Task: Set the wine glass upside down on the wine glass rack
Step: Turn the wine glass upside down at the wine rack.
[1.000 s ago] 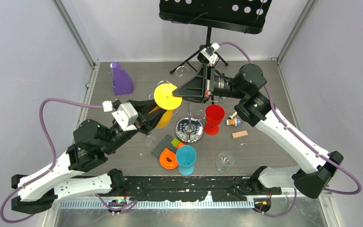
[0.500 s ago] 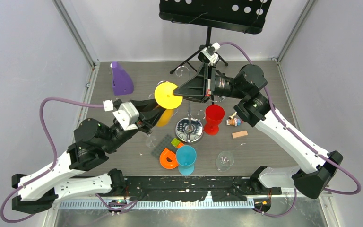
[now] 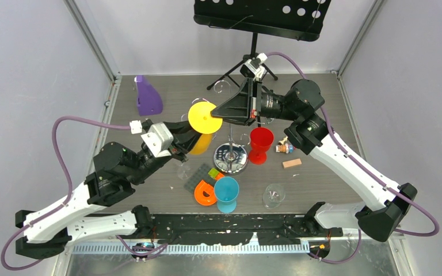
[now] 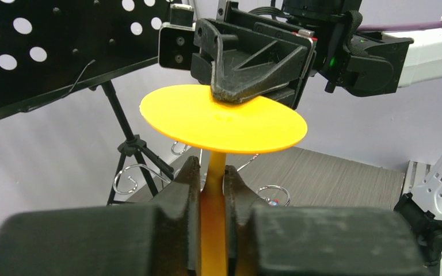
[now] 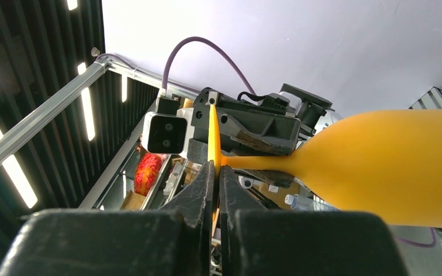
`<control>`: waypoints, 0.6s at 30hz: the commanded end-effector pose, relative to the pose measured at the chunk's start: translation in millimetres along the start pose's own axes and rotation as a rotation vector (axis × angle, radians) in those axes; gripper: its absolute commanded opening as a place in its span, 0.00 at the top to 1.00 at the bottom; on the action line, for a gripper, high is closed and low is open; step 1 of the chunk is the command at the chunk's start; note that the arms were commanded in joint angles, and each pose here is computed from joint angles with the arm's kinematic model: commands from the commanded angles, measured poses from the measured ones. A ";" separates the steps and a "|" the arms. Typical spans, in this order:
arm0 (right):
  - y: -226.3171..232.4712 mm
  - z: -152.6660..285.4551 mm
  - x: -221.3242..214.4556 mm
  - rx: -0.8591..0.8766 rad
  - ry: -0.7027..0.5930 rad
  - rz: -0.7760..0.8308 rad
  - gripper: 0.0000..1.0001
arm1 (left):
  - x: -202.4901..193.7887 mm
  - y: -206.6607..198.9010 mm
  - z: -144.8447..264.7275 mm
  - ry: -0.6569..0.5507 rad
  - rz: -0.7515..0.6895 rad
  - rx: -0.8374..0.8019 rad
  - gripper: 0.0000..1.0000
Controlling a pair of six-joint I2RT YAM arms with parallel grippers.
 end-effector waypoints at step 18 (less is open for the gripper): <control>14.3 6.5 0.6 0.084 -0.042 0.089 0.95 | 0.0 0.4 25.9 -0.005 0.056 -0.018 1.00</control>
Point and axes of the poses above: each gripper's point midway between its finger pads, its own z axis back along the fingers, its own y axis along the line the jaws close on, x = y × z, the point moved 10 cm from there along z, back along the fingers, and after that the axes turned 6 degrees about z, right-handed, at the moved point
